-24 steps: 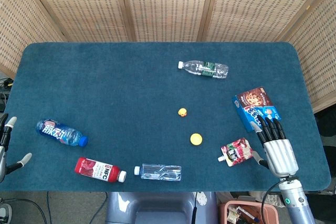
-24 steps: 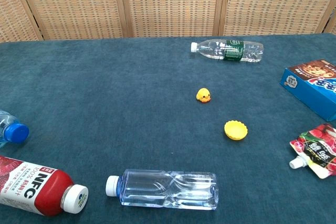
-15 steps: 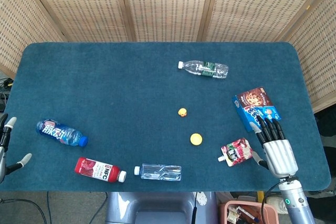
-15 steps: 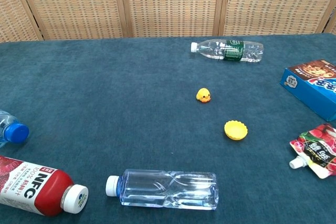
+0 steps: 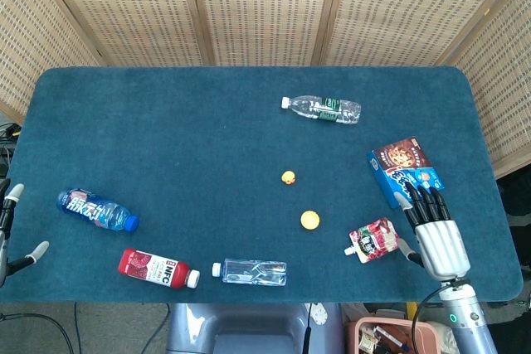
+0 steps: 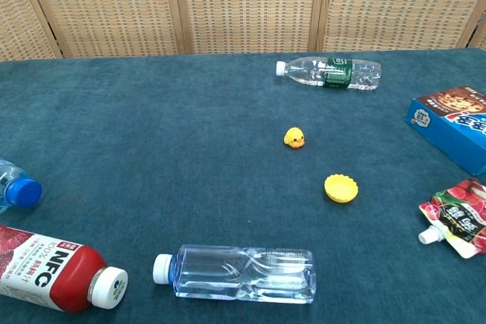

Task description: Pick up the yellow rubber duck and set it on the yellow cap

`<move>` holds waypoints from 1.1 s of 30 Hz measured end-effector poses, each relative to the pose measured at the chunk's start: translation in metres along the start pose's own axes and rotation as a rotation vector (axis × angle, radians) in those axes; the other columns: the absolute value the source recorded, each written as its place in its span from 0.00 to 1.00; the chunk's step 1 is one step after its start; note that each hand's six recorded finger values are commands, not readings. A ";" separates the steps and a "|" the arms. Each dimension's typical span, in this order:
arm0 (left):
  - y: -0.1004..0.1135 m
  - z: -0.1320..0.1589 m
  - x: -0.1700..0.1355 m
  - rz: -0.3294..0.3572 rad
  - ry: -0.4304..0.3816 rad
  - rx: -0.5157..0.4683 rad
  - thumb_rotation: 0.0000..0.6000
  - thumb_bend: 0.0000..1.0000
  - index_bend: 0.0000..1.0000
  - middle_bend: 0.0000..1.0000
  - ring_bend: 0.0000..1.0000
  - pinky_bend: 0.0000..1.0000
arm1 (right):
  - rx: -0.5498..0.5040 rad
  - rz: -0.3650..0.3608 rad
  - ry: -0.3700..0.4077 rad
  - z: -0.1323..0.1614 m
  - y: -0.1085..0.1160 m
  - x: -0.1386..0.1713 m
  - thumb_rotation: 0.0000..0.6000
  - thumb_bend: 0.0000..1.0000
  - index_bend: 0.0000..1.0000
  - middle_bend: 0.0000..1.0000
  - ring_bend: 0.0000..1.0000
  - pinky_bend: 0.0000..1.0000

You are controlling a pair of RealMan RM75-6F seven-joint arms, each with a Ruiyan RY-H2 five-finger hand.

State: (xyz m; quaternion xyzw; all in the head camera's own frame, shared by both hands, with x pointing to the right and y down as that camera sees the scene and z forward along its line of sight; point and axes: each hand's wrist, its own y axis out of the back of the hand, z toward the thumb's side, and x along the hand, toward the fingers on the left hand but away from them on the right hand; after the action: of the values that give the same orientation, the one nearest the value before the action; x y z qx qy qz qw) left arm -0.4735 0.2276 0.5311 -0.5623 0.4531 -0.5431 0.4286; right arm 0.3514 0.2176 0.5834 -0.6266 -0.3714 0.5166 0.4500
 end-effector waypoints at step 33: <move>-0.003 -0.009 0.007 -0.012 0.030 -0.019 1.00 0.09 0.00 0.00 0.00 0.00 | 0.040 0.100 0.200 0.142 -0.016 -0.160 1.00 0.27 0.34 0.07 0.00 0.01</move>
State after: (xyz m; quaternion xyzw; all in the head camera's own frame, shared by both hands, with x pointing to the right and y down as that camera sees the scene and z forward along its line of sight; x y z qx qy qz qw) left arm -0.4828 0.2217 0.5361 -0.5608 0.4612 -0.5497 0.4130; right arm 0.1811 0.0995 0.6395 -0.6835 -0.2824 0.4808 0.4710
